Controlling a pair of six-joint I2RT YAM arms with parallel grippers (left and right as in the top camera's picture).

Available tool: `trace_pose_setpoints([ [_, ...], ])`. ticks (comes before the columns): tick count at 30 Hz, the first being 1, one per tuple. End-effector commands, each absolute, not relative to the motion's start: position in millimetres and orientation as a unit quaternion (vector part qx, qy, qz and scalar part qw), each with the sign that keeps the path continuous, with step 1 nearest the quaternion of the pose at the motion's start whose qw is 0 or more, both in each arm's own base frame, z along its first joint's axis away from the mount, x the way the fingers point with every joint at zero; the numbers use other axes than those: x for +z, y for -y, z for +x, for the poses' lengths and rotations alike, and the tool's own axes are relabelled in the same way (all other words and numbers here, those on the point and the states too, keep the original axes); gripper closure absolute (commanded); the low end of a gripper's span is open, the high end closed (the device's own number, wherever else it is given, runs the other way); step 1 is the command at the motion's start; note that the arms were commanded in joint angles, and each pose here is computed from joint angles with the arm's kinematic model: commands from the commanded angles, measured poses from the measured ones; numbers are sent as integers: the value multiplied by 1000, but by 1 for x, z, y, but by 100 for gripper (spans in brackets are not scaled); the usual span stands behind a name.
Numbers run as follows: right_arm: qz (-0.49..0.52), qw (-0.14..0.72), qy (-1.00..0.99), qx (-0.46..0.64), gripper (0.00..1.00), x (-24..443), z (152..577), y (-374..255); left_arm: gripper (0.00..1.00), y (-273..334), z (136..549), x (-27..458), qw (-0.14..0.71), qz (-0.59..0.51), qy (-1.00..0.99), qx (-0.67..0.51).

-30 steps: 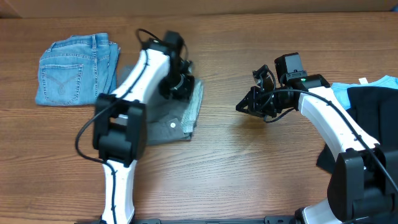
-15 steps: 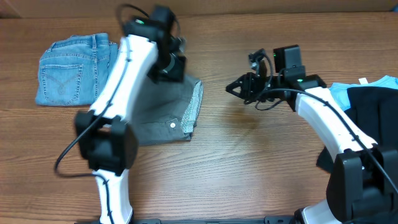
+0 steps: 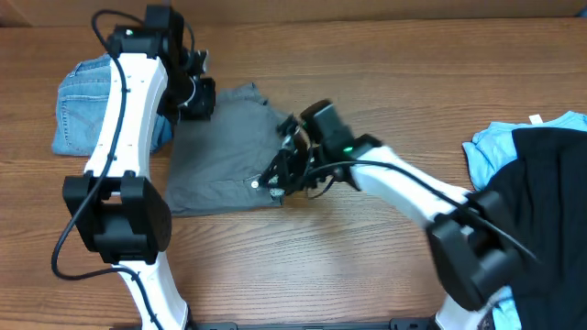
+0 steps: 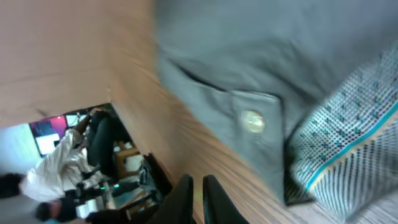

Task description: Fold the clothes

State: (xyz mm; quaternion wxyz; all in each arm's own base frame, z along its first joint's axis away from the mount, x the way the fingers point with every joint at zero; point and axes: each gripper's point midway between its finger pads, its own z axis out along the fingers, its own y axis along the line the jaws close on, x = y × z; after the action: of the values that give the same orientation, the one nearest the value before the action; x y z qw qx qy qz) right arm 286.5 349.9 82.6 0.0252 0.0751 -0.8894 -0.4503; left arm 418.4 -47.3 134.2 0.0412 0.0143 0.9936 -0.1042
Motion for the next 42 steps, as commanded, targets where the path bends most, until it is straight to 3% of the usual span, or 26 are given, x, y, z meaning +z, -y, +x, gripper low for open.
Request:
trace_pose_setpoints([
  [1, -9, 91, 904, -418, 90, 40, 284, -349, 91, 47, 410, 105, 9, 19, -991, -132],
  [8, -131, 202, 907, -344, 96, -30, 270, -313, 93, 26, 393, 65, -22, 3, -995, -99],
  [14, -143, 196, 906, -347, 96, -28, 281, -300, 87, -11, 392, 40, -16, -24, -999, -36],
  [19, -122, 189, 908, -354, 96, -23, 280, -301, 72, -22, 393, 25, -7, -76, -996, -35],
  [26, -56, 114, 910, -396, 96, 26, 300, -302, 75, -40, 389, 24, -11, -157, -986, -57],
  [34, 119, -70, 871, -471, 91, 135, 319, -325, 72, 10, 388, 33, -18, -78, -982, -169],
  [37, 140, -89, 862, -478, 90, 142, 318, -338, 72, 27, 384, 34, -26, -55, -983, -171],
  [42, 114, -93, 892, -428, 91, 113, 317, -348, 72, 58, 373, 34, -46, 8, -985, -167],
])
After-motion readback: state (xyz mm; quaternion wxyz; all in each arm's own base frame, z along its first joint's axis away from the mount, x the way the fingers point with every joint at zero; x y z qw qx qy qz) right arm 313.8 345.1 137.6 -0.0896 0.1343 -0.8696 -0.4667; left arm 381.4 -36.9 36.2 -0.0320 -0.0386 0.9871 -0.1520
